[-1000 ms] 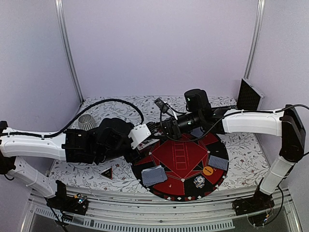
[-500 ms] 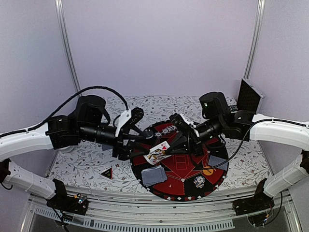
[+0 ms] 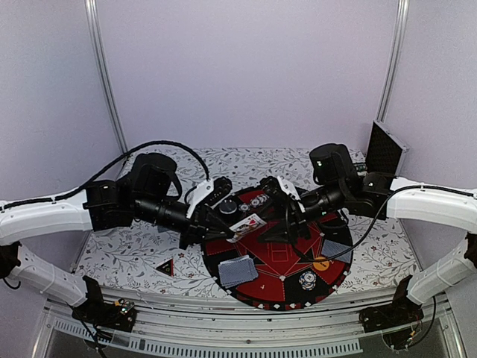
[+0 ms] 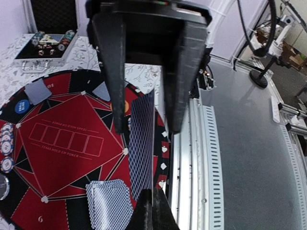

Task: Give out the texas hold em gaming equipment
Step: Pass from the right arm to the left, then place the poker card in the face-down deck piles.

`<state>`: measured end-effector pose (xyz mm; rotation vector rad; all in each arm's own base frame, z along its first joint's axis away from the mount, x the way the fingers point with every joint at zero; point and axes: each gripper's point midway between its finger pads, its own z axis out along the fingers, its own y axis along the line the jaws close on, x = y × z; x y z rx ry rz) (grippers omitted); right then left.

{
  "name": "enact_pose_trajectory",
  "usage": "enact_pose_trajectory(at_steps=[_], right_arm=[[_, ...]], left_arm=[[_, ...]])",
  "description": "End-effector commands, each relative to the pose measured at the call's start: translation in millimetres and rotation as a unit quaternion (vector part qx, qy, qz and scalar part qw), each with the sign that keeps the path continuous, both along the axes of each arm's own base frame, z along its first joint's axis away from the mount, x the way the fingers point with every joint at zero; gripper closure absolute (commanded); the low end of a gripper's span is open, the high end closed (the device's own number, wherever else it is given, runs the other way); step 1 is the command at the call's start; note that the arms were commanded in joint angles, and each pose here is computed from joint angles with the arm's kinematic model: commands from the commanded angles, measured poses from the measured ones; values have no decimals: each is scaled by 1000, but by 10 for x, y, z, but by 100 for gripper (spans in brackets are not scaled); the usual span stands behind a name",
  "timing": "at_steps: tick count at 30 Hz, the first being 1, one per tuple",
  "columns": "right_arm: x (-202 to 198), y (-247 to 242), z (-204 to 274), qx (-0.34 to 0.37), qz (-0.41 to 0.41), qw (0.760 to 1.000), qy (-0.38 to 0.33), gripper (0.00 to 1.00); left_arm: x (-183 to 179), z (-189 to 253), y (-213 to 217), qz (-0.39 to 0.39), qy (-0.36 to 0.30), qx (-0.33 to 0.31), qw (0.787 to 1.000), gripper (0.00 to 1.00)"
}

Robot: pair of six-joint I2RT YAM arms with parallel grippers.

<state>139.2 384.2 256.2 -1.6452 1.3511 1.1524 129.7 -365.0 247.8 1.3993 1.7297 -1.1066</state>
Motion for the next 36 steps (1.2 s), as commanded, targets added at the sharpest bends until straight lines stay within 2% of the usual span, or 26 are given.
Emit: enact_pose_trajectory(at_steps=[1, 3, 6, 11, 15, 16, 19, 24, 31, 35, 36], right_arm=[[289, -130, 18, 4, -96, 994, -46, 25], [506, -296, 89, 22, -156, 987, -43, 12], [770, -609, 171, 45, -221, 974, -19, 1], [816, -729, 163, 48, -244, 969, 3, 1], [788, -723, 185, 53, -238, 970, 7, 1], [779, -719, 194, 55, -236, 970, 7, 1], [754, -709, 215, 58, -227, 972, 7, 1], [732, -714, 216, 60, -224, 973, 8, 1], [706, -706, 244, 65, -217, 974, 9, 1], [689, -700, 265, 68, -212, 975, 10, 1], [688, -704, 269, 68, -212, 975, 10, 1]], left_arm=[[373, -254, 136, 127, -96, 71, 985, 100], [473, -470, 233, 176, -159, 139, 962, 100], [407, -816, 263, 182, -205, 228, 934, 100], [282, -1370, 265, 179, -227, 360, 887, 100], [331, -1609, 313, 197, -305, 425, 829, 100], [341, -1651, 303, 200, -309, 430, 824, 100], [319, -1739, 240, 194, -307, 429, 827, 100], [205, -1800, 189, 164, -301, 410, 845, 100], [215, -1745, 169, 156, -332, 370, 853, 100], [240, -1775, 156, 152, -350, 366, 849, 100], [236, -1783, 149, 150, -350, 365, 850, 97]])
